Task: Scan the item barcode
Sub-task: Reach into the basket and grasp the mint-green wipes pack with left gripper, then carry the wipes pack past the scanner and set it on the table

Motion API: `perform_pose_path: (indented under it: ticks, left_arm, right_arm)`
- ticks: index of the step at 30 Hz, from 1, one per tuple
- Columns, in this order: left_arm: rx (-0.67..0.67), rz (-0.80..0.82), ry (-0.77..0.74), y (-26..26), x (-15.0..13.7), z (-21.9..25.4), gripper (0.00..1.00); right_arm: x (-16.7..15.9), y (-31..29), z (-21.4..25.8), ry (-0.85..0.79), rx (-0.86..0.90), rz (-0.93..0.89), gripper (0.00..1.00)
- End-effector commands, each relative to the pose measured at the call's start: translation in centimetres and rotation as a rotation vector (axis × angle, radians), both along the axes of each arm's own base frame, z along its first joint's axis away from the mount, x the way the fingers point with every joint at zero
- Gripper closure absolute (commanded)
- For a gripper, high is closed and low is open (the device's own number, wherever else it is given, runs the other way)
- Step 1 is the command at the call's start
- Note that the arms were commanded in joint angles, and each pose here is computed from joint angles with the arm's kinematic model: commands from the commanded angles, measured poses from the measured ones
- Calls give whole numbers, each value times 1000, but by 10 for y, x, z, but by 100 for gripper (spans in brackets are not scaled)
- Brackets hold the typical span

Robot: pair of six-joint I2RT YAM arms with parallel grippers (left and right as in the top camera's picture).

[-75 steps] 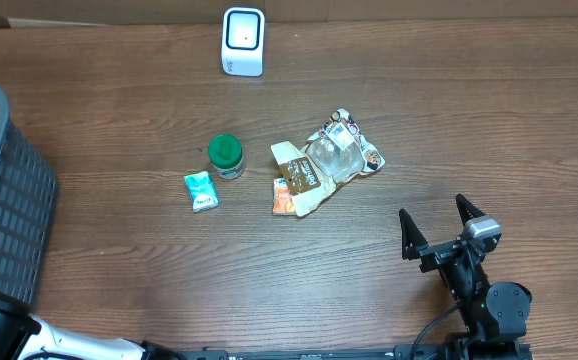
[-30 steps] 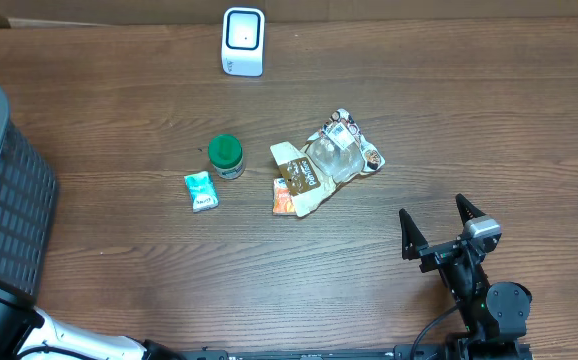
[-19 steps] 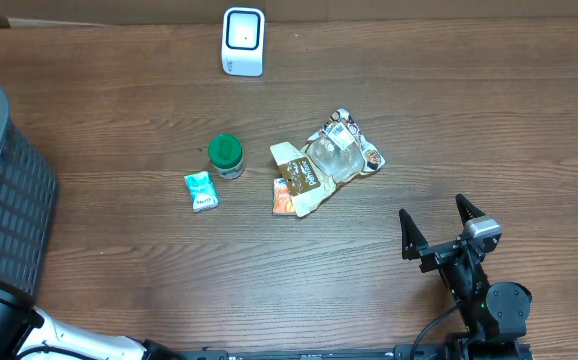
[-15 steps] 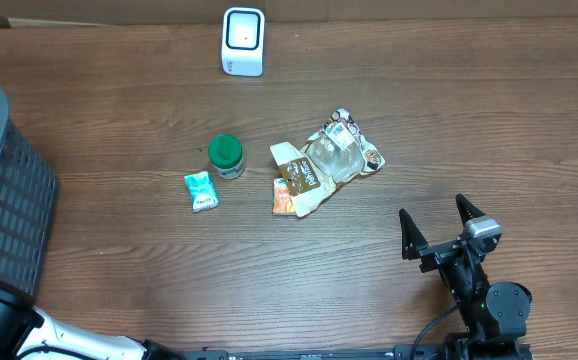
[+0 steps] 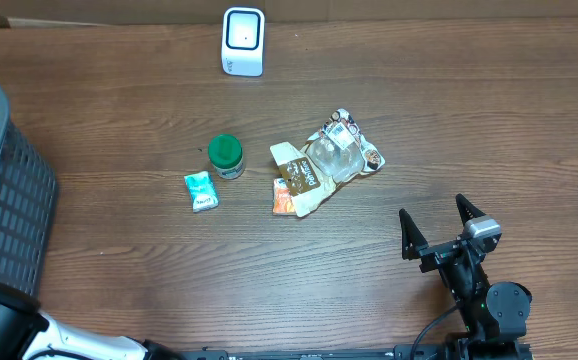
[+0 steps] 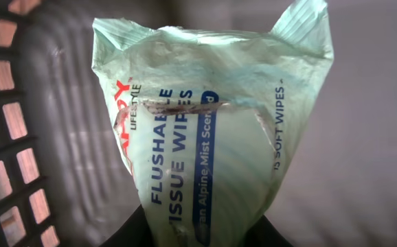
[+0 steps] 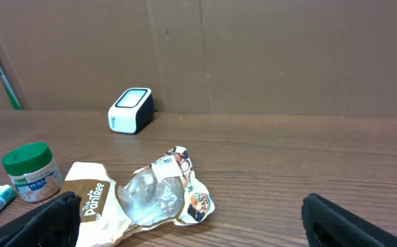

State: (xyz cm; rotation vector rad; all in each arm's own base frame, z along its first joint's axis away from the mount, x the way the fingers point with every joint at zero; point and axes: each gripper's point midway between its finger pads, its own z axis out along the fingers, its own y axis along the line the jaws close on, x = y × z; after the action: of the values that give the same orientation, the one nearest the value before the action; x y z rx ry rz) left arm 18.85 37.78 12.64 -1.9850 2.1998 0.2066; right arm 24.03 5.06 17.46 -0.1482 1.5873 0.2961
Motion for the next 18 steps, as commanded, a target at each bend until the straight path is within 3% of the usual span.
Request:
perform_pose_path:
  ticks: [1,12,18]
  left_arm:
    - [103,-69,-214,-9,29,68,96]
    - [297,-258,-532,-62,85,181,96]
    - [362,-531,-703,-171,128,251,96]
  right_arm:
    - [0,0,-2,-2,0,-1,0]
    - [0,0,-2,-2,1,-1,0]
    - [0,0,-2,-2,1,-1,0]
